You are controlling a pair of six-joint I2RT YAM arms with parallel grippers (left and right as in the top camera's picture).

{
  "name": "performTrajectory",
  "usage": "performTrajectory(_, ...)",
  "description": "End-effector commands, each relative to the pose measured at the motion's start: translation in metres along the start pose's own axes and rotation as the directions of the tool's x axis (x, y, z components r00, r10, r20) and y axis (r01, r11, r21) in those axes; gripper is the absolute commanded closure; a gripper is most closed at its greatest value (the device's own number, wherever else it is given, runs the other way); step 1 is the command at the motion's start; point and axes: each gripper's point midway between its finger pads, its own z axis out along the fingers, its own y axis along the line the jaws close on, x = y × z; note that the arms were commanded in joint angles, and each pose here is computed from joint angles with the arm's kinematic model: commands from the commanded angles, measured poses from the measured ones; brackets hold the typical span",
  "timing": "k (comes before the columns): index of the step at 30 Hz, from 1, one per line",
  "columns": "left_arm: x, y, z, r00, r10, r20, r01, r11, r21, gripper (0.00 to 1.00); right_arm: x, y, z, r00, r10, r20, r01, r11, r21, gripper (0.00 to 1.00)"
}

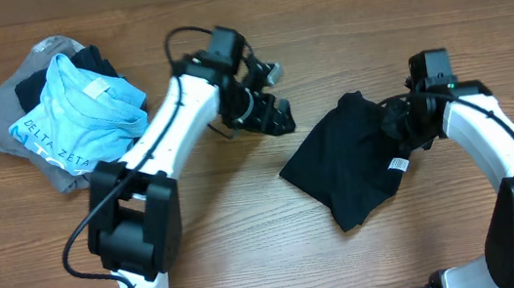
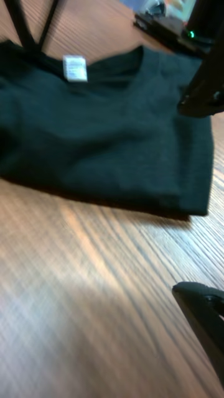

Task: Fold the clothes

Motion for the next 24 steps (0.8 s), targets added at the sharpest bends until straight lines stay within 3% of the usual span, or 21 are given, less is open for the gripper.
performTrajectory(1,0.021,0.0,0.024,0.998,-0.032,-0.051,0.031,0.999,-0.026,0.12,-0.001,0.014,-0.016,0.998,-0.061,-0.019,0.06,0.997,-0.044,0.88)
performTrajectory(10,0.043,-0.024,0.086,0.979,-0.111,-0.171,0.144,0.971,0.193,0.16,0.043,-0.009,-0.015,0.981,-0.006,-0.192,0.013,0.999,0.034,0.86)
performTrajectory(15,0.049,-0.032,0.109,0.974,-0.104,-0.201,0.15,0.962,0.227,0.17,0.063,-0.022,-0.006,0.968,0.022,-0.248,-0.006,0.998,0.067,0.84)
performTrajectory(24,0.065,-0.049,0.137,0.967,-0.061,-0.248,0.121,0.964,0.237,0.31,0.099,-0.037,0.031,0.951,0.075,-0.3,-0.066,0.997,0.042,0.84)
